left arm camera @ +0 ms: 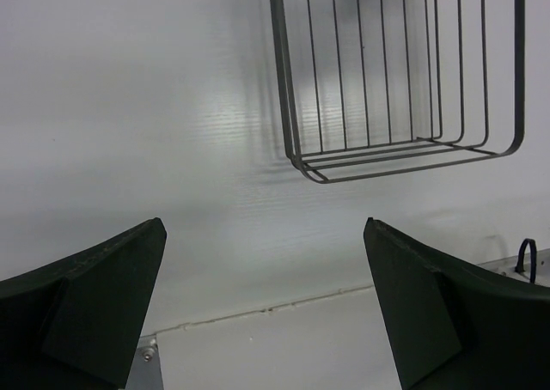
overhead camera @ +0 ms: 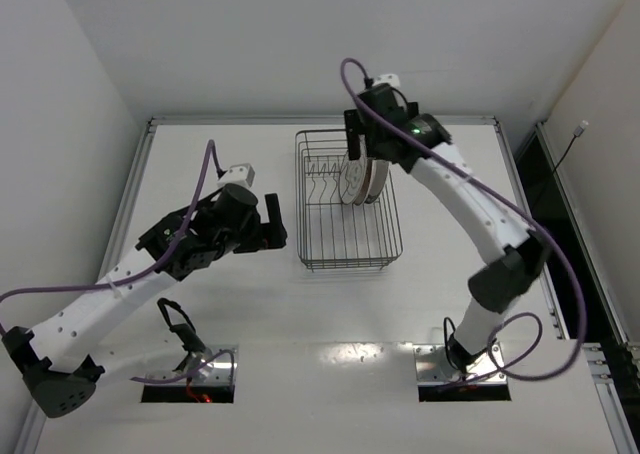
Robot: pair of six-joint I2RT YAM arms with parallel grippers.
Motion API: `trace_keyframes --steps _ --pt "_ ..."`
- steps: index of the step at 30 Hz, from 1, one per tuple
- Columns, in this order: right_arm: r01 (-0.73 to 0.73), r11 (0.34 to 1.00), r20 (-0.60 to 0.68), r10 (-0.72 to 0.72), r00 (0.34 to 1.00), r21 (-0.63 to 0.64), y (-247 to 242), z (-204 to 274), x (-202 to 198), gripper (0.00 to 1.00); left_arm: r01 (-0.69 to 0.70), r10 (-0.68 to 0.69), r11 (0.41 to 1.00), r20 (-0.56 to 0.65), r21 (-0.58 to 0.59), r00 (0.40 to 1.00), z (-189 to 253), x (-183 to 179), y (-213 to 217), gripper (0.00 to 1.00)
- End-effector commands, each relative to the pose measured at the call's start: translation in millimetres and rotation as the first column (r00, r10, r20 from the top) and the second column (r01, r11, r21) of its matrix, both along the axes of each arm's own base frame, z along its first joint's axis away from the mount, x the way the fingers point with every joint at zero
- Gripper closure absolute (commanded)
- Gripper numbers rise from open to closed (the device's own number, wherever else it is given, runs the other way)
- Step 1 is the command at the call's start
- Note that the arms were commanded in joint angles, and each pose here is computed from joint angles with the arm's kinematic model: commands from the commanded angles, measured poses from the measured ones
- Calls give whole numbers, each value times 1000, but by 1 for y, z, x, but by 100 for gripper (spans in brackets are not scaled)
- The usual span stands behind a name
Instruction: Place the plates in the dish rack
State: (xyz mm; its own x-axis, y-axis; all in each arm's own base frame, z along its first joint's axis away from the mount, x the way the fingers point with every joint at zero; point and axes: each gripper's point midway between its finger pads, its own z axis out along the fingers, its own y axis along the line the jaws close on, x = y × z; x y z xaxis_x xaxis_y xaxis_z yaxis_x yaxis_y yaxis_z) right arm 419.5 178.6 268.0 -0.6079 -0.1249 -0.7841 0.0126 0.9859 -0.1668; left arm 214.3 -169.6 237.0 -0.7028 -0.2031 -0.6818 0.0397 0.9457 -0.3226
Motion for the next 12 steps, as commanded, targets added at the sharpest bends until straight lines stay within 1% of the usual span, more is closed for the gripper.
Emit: trace_keyframes --steps 1,2,3,4,6,7,8,11,12 --pt "-16 997 10 15 1000 70 -27 31 -43 0 -22 22 1000 78 2 997 23 18 4 0" --pt "-24 996 3 24 1000 86 -32 34 -51 0 -26 24 999 73 21 997 20 21 6 0" --pt "-63 990 -3 64 998 125 -27 36 -60 0 -30 29 999 92 16 995 26 26 8 0" --pt "-88 984 5 89 996 153 -30 42 -75 0 -25 22 999 85 32 996 22 27 7 0" --pt "-123 974 -4 126 992 192 -31 41 -91 0 -31 29 999 97 22 995 28 37 4 0" --pt "-117 974 -25 124 992 195 -37 29 -96 0 -17 14 999 89 33 996 25 38 3 0" --pt "-112 972 0 115 993 205 -47 35 -106 0 -6 5 1000 100 13 995 30 39 -1 0" --pt "-90 978 -22 96 995 189 -60 15 -118 0 15 -20 999 96 50 995 23 41 -2 0" --pt "-75 979 1 76 997 189 -66 18 -119 0 14 -22 997 98 75 995 19 41 2 0"
